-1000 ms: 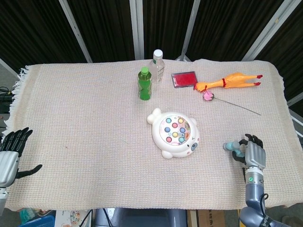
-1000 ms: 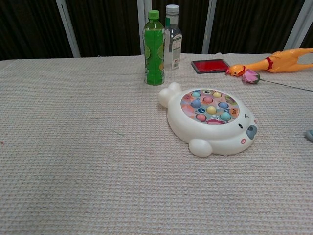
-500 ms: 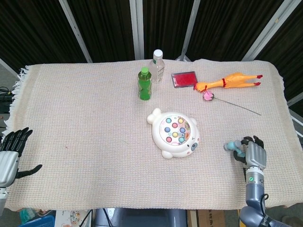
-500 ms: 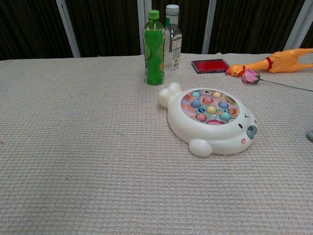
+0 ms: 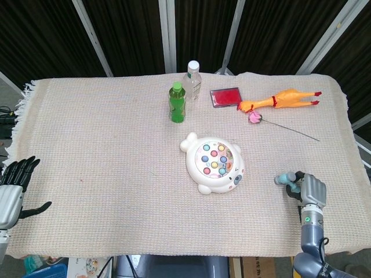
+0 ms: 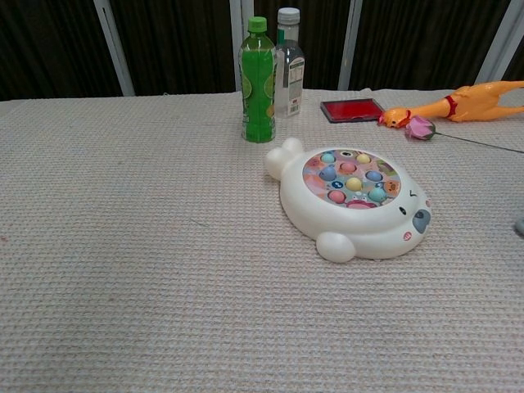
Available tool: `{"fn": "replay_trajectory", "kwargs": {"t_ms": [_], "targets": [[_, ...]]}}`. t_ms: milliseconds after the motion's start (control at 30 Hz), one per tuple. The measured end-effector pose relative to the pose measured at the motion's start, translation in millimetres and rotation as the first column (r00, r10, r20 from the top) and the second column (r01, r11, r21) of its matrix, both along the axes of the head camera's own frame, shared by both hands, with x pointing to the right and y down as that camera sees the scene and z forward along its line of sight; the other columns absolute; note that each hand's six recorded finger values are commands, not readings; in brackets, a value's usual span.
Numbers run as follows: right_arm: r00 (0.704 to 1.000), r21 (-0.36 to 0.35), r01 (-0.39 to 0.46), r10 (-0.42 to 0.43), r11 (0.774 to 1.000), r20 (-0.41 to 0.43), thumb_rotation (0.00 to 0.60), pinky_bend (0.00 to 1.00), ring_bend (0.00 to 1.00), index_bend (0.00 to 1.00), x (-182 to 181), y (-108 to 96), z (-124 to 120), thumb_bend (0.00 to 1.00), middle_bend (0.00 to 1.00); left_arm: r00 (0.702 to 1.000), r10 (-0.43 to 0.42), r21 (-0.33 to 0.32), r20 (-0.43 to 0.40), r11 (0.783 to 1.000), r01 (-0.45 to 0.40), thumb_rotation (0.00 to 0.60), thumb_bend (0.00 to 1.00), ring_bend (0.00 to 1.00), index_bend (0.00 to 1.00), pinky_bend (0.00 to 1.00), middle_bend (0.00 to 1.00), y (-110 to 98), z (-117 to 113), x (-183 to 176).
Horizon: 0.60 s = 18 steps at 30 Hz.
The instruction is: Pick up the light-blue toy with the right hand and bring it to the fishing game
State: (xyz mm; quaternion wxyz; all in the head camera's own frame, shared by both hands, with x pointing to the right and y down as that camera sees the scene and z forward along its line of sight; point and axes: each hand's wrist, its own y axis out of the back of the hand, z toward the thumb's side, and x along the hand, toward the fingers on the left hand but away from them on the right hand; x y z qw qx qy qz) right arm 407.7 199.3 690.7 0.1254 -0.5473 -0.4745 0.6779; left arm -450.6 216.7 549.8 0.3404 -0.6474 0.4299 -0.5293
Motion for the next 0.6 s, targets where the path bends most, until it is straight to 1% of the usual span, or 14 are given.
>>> {"fn": "replay_trajectory", "kwargs": {"t_ms": [133,300,600], "targets": [[1.0,0.0,0.0,0.0,1.0,0.001,0.6,0.57,0.39,0.67,0.1,-0.4,-0.4,0.48,0.5,1.0,0.001,0.0,0.0,1.0,-0.001,0.6,0.0,0.0,0.0,0.0,0.0,0.1,0.0,0.1],[1.0,0.0,0.0,0.0,1.0,0.007,0.6,0.59,0.41,0.7,0.0,-0.9,-0.6,0.5,0.52,1.0,0.0,0.001,-0.001,1.0,0.0,0.6,0.0,0.0,0.0,0.0,0.0,-0.1,-0.1,0.0],[1.0,0.004,0.007,-0.008,1.0,0.025,0.6,0.6,0.41,0.7,-1.8,-4.1,-3.6,0.56,0.52,1.0,0.0,0.0,-0.001,1.0,0.0,0.6,0.0,0.0,0.0,0.0,0.0,-0.2,-0.1,0.1]]}}
